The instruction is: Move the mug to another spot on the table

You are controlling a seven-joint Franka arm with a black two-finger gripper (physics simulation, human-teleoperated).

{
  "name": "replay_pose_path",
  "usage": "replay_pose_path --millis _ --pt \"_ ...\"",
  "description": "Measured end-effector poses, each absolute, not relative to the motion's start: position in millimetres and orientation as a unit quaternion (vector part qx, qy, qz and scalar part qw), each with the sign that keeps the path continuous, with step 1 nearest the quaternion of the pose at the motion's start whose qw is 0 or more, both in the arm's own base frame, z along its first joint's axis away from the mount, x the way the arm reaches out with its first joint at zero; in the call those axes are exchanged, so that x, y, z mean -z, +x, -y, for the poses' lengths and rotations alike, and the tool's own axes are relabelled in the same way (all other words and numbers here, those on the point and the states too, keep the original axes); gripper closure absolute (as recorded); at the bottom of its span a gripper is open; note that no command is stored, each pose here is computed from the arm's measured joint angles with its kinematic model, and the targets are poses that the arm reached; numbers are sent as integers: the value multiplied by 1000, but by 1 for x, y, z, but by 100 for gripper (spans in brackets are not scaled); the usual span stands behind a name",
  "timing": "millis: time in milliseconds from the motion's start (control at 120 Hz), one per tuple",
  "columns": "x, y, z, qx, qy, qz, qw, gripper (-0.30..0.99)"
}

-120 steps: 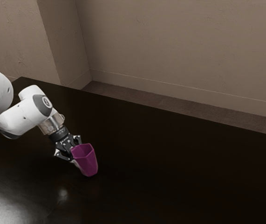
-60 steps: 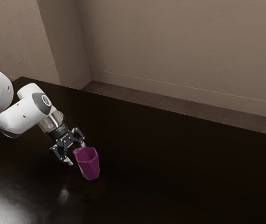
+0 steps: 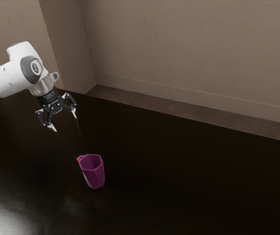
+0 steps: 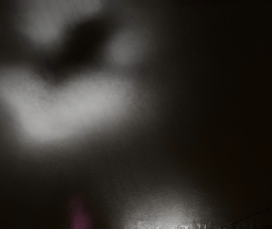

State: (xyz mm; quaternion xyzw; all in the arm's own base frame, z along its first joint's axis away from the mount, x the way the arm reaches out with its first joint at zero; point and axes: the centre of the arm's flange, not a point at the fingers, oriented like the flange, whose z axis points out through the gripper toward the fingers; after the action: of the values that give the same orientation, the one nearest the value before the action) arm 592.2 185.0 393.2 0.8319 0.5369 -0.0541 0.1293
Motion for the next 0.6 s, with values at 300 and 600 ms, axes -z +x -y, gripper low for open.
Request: replay_pose_path --millis 300,600 --pt "-591 567 -64 -23 960 -271 70 0" --pt "-698 524 89 -32 995 -85 30 0"
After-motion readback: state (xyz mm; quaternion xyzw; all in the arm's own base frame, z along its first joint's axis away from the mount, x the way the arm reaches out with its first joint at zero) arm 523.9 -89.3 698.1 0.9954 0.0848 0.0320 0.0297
